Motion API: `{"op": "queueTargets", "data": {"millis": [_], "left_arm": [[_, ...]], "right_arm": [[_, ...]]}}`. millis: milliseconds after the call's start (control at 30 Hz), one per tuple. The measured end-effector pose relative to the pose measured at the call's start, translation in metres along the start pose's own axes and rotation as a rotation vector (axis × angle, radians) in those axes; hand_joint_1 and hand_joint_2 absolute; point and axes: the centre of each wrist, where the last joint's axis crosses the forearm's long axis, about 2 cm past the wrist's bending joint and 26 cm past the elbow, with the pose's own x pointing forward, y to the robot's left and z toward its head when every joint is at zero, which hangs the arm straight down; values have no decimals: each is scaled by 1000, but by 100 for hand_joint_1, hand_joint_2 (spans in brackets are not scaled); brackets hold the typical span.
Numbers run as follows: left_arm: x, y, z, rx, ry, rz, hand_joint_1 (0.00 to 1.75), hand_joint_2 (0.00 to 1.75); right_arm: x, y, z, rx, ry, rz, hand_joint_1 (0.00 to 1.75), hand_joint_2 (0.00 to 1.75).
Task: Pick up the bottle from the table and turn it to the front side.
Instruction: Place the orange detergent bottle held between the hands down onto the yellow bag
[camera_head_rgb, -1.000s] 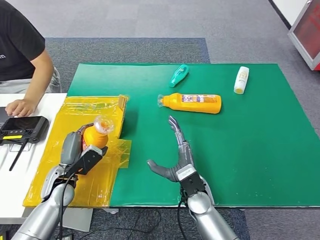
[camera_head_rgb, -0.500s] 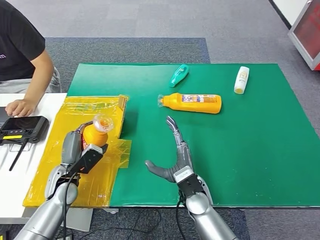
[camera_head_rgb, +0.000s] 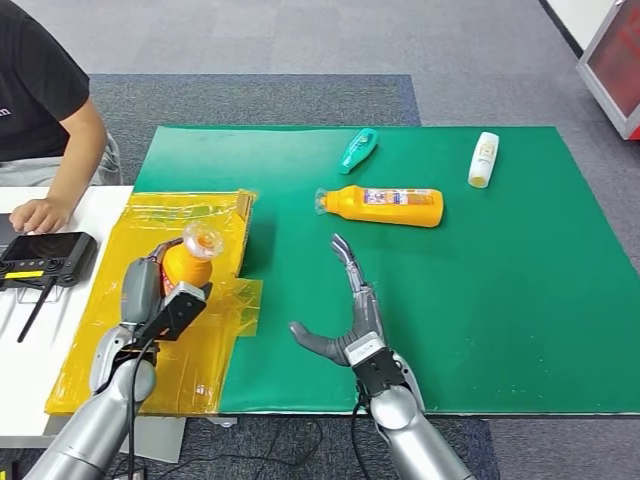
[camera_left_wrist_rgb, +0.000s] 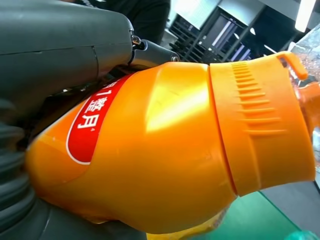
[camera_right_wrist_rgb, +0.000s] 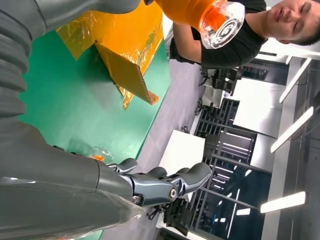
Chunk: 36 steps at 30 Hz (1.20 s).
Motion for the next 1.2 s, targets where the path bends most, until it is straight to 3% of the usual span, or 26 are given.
{"op": "queueTargets", "data": {"millis": [767, 800, 867, 933, 1000, 1067, 1200], "left_arm": [[13, -23, -4, -74, -69, 32, 175, 175], [13, -23, -4, -76, -68, 31, 169, 175], [13, -24, -5, -85, -68, 29, 117, 175], [13, -26, -4, -96, -69, 25, 46, 175], [13, -28, -2, -107, -64, 16, 12, 175], [11, -31, 2, -122, -53, 1, 0, 175], [6, -38, 15, -152, -17, -13, 0, 175]], "right_arm": [[1, 4, -5, 22, -16, -1, 0, 175], [1, 4, -5, 22, -16, 0, 0, 175], [0, 4, -5, 22, -16, 0, 0, 175], [0, 4, -5, 21, -15, 1, 0, 175], [0, 4, -5, 20, -15, 2, 0, 175], [0, 4, -5, 19, -15, 3, 0, 175], [0, 4, -4, 17, -15, 4, 0, 175]]}}
